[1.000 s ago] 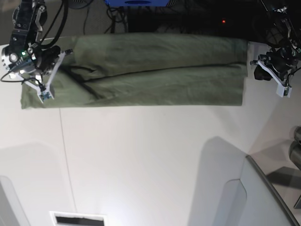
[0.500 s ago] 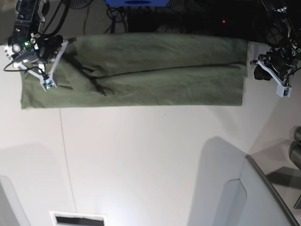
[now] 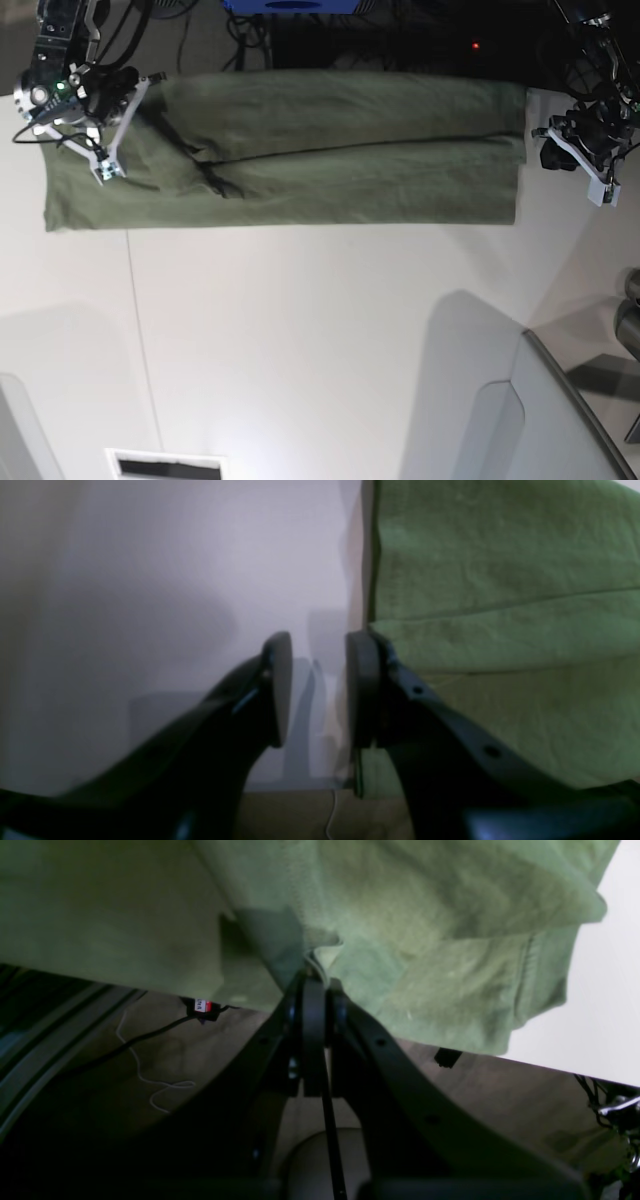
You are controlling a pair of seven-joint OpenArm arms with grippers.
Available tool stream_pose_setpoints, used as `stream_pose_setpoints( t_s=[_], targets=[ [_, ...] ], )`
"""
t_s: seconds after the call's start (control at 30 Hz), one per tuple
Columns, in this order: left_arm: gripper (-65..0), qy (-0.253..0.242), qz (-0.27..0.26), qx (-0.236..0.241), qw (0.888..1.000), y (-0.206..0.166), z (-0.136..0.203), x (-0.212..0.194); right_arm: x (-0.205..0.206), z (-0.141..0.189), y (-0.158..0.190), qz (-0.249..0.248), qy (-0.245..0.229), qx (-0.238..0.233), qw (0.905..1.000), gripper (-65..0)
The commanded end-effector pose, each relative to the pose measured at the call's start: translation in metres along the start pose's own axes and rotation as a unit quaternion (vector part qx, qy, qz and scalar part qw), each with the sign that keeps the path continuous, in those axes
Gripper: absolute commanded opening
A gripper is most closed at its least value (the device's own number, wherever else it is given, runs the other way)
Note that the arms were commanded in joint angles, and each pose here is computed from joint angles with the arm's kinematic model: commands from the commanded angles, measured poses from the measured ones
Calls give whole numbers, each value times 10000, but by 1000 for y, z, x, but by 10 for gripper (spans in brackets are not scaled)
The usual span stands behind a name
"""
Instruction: Layout the t-shirt on the table in an organized manner, then fold the t-shirt properly
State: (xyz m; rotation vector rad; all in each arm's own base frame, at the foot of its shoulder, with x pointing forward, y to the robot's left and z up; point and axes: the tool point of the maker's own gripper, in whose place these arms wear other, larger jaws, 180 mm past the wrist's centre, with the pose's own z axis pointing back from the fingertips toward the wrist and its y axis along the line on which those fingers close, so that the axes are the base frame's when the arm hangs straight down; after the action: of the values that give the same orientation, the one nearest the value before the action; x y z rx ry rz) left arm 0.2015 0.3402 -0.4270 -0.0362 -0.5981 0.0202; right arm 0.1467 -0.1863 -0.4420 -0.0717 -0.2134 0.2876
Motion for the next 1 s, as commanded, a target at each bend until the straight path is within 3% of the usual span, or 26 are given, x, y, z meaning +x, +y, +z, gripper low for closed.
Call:
stream_pose_setpoints(
  t_s=[0.0,0.2,0.27,0.4,0.47,0.57,0.63,0.7,0.77,0.87,0.97],
  targets=[
    [-482,-178,-79,83,9998,8,5,14,6,4,-2,43,-112,-51,9999,-650],
    [-482,-170,-79,83,9998,8,5,13,6,3,-3,19,-74,-60,10000,-639],
    [-482,-170,-79,83,9998,8,5,13,5,4,-2,16,-67,-55,10000,-567],
    [-482,-170,-79,83,9998,8,5,13,5,4,0,0,-74,-30,10000,-357],
    [-482,-170,-79,83,9998,8,5,13,6,4,4,-57,-99,18,9999,-324],
    [-482,-170,-79,83,9998,8,5,13,19,17,0,-45,-380,-115,9992,-327],
    [-482,-163,-79,84,9998,8,5,12,29,23,-1,-4,-557,-164,9983,-380],
    [-482,-142,-73,82,9998,8,5,10,45,25,1,-45,-857,-27,9963,-494],
    [-482,-104,-38,70,9999,8,4,7,61,23,8,-122,-1140,226,9932,-648],
    [-482,-6,68,36,10000,9,0,-1,78,10,11,-203,-1192,448,9916,-626],
    [-482,54,113,28,9999,10,-1,-5,91,-10,11,-261,-1067,635,9919,-650]
  ],
)
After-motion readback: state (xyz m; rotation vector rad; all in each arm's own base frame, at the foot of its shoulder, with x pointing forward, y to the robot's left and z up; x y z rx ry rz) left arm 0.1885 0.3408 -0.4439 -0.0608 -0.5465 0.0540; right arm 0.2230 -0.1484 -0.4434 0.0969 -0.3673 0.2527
